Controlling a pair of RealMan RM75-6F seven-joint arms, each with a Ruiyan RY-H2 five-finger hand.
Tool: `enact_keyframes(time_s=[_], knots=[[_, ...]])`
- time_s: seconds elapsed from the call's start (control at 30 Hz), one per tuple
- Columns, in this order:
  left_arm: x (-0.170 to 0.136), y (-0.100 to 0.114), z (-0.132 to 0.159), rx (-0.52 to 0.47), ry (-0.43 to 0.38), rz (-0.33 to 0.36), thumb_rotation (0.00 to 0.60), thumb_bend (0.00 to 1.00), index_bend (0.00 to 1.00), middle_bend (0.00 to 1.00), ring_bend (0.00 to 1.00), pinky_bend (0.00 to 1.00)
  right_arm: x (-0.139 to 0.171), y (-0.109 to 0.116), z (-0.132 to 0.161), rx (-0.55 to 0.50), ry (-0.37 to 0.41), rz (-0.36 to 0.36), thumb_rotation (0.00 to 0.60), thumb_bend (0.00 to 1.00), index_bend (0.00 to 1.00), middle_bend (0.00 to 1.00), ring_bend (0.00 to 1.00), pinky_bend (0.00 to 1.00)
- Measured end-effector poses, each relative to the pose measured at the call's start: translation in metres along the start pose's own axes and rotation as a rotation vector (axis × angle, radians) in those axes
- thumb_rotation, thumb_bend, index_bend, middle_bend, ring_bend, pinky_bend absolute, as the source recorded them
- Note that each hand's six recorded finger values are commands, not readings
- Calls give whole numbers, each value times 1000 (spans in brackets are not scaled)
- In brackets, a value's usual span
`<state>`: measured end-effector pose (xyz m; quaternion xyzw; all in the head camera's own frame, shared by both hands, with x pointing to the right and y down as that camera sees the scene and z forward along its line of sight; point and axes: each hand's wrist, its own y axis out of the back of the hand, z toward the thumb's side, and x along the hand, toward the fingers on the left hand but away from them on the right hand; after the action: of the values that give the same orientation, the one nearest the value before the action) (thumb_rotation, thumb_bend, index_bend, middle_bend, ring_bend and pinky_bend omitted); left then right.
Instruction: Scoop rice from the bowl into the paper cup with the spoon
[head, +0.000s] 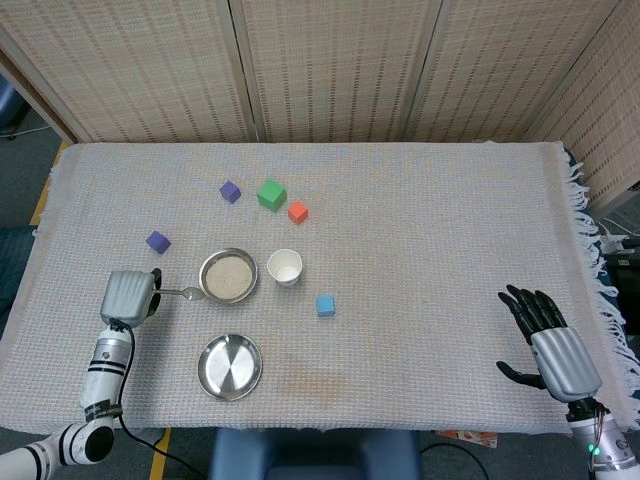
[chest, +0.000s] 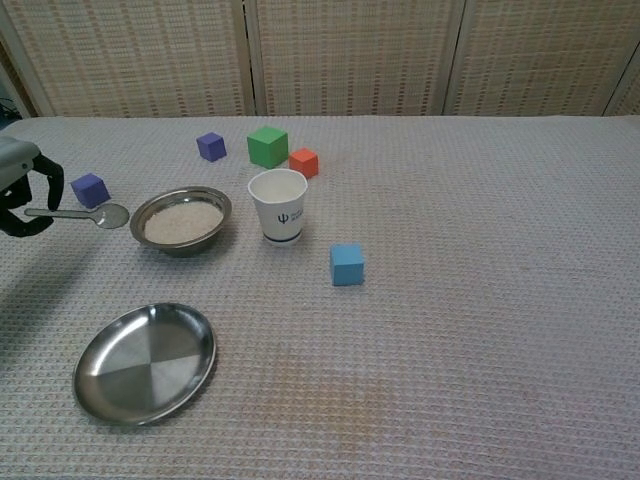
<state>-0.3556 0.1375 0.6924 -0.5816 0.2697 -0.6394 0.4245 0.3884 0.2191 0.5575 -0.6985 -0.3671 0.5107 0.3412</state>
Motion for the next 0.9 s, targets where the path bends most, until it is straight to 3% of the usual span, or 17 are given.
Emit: enact_keyframes(time_s=[0.3, 0.63, 0.9], knots=[[27, 17, 25, 187, 17, -31, 600, 384, 634, 1000, 1000, 1000, 7, 9, 2, 0, 5, -38, 600, 68, 0, 0, 0, 0], [40, 37, 68, 432, 56, 2, 600, 383, 636, 1000, 1000, 1000, 11, 11, 4, -11, 17, -25, 600, 68, 0, 0, 0, 0], [44, 36, 97, 604, 81, 33, 600, 384, 635, 1000, 1000, 1000, 15, 14, 5, -19, 19, -27, 600, 68, 0, 0, 0, 0]])
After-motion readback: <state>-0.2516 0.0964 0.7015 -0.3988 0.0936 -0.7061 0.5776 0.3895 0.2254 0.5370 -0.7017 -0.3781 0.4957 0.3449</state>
